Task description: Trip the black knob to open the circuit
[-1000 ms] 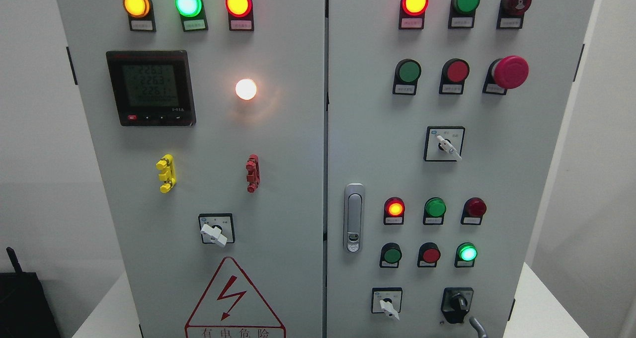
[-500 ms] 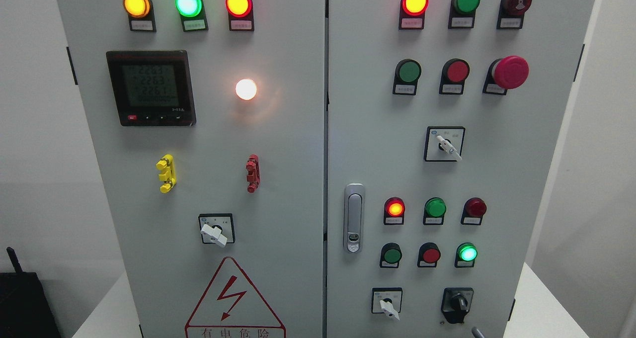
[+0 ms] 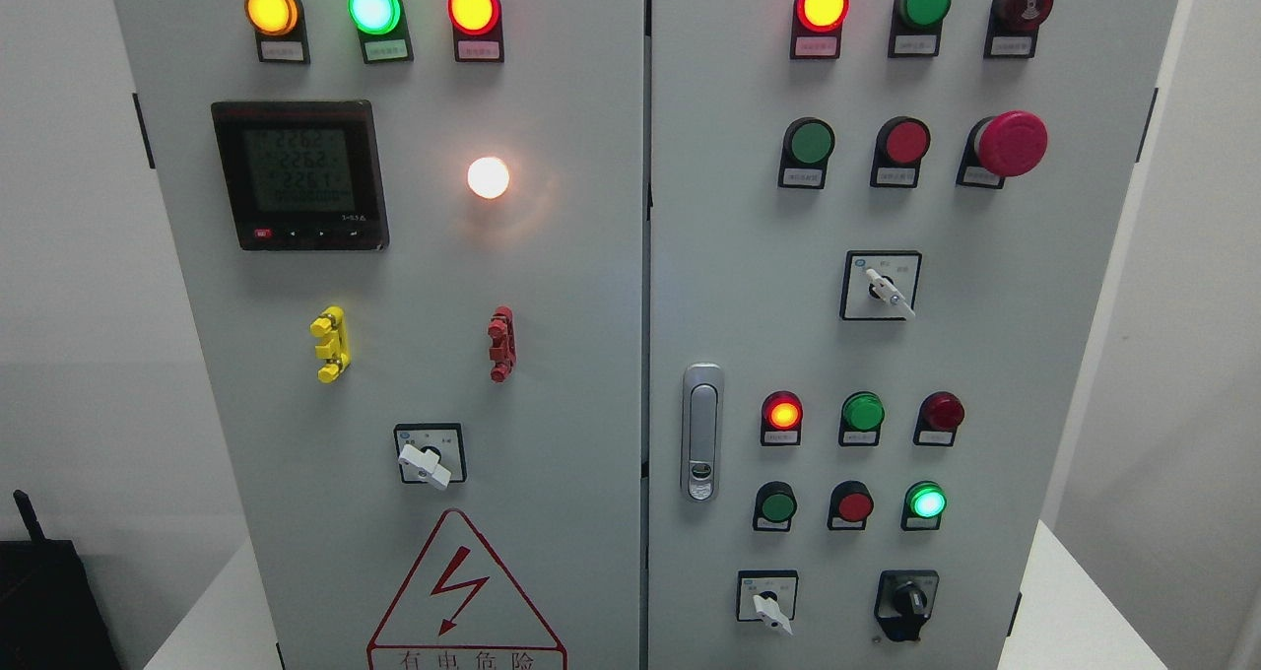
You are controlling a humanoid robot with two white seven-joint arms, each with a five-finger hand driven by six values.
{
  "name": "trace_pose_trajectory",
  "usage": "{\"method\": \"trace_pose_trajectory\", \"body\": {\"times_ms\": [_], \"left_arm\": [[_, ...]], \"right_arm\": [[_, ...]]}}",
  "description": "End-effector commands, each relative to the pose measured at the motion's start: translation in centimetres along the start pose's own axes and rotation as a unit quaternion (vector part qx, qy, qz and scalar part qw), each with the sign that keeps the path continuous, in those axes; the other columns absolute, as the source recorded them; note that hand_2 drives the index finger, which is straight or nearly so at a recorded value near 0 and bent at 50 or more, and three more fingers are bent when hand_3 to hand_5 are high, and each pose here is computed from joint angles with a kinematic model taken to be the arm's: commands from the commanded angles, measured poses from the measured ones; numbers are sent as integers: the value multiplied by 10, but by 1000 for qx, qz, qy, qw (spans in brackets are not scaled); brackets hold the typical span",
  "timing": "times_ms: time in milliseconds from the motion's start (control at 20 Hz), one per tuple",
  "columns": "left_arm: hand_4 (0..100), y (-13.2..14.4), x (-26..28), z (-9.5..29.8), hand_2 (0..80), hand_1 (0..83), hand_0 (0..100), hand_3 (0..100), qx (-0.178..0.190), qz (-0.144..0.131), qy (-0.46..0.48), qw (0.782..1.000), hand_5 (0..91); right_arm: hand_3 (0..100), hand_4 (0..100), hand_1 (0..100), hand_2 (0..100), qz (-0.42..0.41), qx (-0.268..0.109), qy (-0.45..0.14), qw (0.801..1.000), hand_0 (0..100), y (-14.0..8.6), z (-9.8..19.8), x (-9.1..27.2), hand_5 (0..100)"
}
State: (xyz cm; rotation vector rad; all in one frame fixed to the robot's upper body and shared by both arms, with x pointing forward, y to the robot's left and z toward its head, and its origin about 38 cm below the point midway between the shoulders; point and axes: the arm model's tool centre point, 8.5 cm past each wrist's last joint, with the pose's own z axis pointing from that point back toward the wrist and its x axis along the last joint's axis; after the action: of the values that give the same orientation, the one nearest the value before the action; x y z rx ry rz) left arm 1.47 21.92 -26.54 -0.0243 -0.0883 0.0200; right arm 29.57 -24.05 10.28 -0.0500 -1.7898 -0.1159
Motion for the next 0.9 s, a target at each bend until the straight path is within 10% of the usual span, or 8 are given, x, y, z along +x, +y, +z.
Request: {"method": "trace_pose_trajectory", "body": {"times_ms": [0,300,850], "left_arm": [[0,0,0,0,0,389,120,0,0,2,1,1000,0],[0,0,0,0,0,389,120,0,0,2,1,1000,0],[0,0,0,0,0,389,120,0,0,2,1,1000,0]], "right_arm": [[527,412,225,40,-20,5,-26,999,272,0,0,16,336],[166,96,0,0,-36,14,-29,999,97,-5,16,18,0],[24,0,0,0,-34,33,-27,998,19,-5,32,18,0]]}}
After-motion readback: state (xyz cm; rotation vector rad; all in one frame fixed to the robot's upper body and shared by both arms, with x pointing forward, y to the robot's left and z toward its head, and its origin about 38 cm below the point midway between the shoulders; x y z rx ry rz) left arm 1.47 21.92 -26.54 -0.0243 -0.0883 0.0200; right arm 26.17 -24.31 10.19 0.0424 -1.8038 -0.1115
